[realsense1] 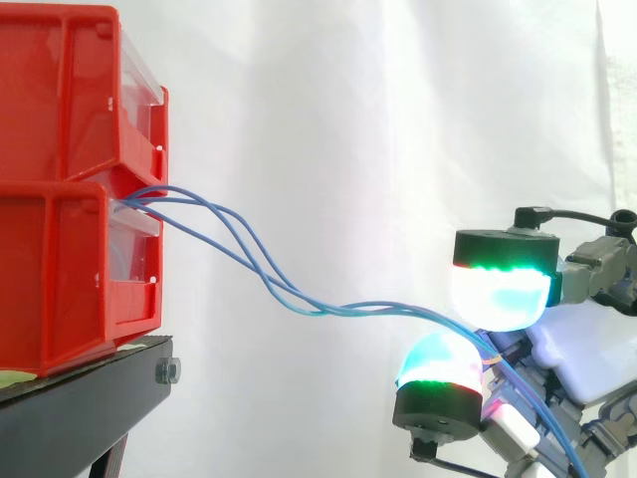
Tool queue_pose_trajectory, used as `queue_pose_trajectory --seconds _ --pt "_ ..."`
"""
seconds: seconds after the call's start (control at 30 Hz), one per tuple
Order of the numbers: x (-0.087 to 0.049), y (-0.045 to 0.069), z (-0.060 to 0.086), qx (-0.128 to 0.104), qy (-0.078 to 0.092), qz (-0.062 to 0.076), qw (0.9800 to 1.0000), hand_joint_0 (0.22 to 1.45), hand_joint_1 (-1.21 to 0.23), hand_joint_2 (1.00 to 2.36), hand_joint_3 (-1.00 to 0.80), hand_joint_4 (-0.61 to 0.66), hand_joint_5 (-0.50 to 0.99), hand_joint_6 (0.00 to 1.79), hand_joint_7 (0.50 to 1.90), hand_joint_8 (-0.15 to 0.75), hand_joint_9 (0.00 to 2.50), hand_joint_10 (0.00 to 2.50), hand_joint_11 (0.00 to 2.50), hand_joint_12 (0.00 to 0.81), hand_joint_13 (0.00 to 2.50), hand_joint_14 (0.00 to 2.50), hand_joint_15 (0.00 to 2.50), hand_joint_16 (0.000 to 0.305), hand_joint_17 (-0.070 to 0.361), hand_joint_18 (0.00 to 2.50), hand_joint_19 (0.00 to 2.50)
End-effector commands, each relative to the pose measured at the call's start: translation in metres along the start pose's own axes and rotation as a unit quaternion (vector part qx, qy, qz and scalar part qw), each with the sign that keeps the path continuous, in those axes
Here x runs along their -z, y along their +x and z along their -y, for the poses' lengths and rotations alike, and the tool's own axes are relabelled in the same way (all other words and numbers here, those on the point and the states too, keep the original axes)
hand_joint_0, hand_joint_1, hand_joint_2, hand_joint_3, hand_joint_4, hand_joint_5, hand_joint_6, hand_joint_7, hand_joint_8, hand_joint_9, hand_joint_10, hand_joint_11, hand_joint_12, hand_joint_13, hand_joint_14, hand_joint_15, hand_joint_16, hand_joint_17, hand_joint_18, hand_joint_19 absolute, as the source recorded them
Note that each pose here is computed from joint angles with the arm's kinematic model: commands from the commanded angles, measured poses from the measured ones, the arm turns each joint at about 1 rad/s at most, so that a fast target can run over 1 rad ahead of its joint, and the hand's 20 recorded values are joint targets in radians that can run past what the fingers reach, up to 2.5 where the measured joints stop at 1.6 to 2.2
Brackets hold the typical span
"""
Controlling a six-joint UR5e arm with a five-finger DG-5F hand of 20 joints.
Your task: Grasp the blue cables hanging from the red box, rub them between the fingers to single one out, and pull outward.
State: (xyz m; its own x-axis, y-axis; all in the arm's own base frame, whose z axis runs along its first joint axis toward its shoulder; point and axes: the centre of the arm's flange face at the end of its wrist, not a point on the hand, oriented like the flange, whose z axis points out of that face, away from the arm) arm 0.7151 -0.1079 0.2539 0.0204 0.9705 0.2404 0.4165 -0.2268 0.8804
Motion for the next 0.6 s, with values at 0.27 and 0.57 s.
queue_pose_trajectory --seconds 0.27,0.57 --pt "0.0009 -0.0017 -0.0021 -0.001 -0.003 0.001 1.0 0.71 -0.93 1.02 -0.23 -0.05 -0.18 0.87 1.08 0.241 0.85 0.02 0.51 0.361 0.8 0.02 0.58 0.047 0.105 0.69 0.56" --pt "0.0011 -0.0026 -0.003 -0.001 -0.004 0.001 1.0 0.68 -0.95 1.0 -0.5 -0.02 -0.18 0.86 1.0 0.205 0.8 0.02 0.49 0.345 0.78 0.02 0.56 0.045 0.102 0.7 0.53"
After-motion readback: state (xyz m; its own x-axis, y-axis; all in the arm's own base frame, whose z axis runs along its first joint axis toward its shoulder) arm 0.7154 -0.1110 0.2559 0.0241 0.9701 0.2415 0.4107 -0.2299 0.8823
